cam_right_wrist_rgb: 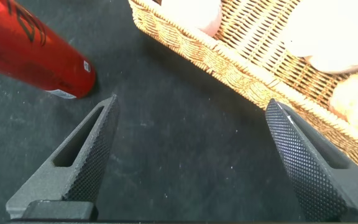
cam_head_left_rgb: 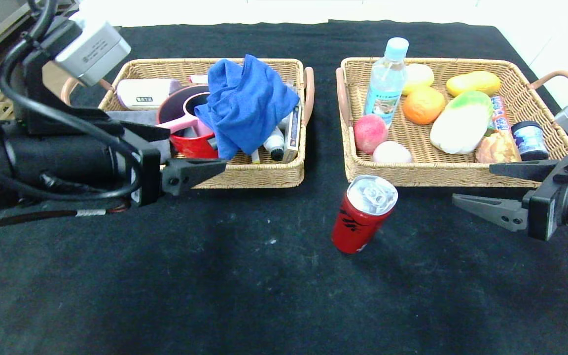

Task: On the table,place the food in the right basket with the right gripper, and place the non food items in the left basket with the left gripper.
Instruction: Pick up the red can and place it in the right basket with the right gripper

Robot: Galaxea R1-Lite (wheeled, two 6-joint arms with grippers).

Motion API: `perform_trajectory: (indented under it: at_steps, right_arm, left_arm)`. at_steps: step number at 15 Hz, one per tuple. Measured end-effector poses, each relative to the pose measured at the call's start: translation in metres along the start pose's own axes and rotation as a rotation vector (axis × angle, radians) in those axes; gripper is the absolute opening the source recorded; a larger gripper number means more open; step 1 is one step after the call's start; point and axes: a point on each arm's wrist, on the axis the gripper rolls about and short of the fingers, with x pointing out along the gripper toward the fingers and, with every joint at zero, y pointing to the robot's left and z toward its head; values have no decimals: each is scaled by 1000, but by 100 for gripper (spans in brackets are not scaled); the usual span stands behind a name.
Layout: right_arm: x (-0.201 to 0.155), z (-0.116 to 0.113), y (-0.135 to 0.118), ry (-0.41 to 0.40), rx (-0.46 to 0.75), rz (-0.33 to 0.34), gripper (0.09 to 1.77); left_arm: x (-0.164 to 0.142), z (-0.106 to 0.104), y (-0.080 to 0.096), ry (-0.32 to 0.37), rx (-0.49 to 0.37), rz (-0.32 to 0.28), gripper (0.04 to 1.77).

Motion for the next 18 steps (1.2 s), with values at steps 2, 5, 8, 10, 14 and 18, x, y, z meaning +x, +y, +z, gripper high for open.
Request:
perform_trajectory:
  at_steps: [2, 5, 8, 10, 14, 18]
  right_arm:
    - [2, 1, -1, -19, -5, -4, 171]
    - [5, -1, 0, -21, -4, 2, 171]
    - [7, -2, 0, -16, -2, 7, 171]
    - [7, -2, 1, -14, -4, 8, 171]
    - [8, 0, 4, 1, 25, -68, 171]
    - [9, -5, 13, -39, 34, -67, 171]
  left_arm:
    - [-18, -14, -6, 4, 7, -65, 170]
    - [-37, -31, -11, 11, 18, -89, 171]
    - [-48, -40, -13, 17, 24, -87, 171]
    - [-53, -41, -13, 13, 32, -67, 171]
    - [-58, -41, -12, 4, 51, -40, 171]
    - [-59, -42, -13, 8, 63, -40, 172]
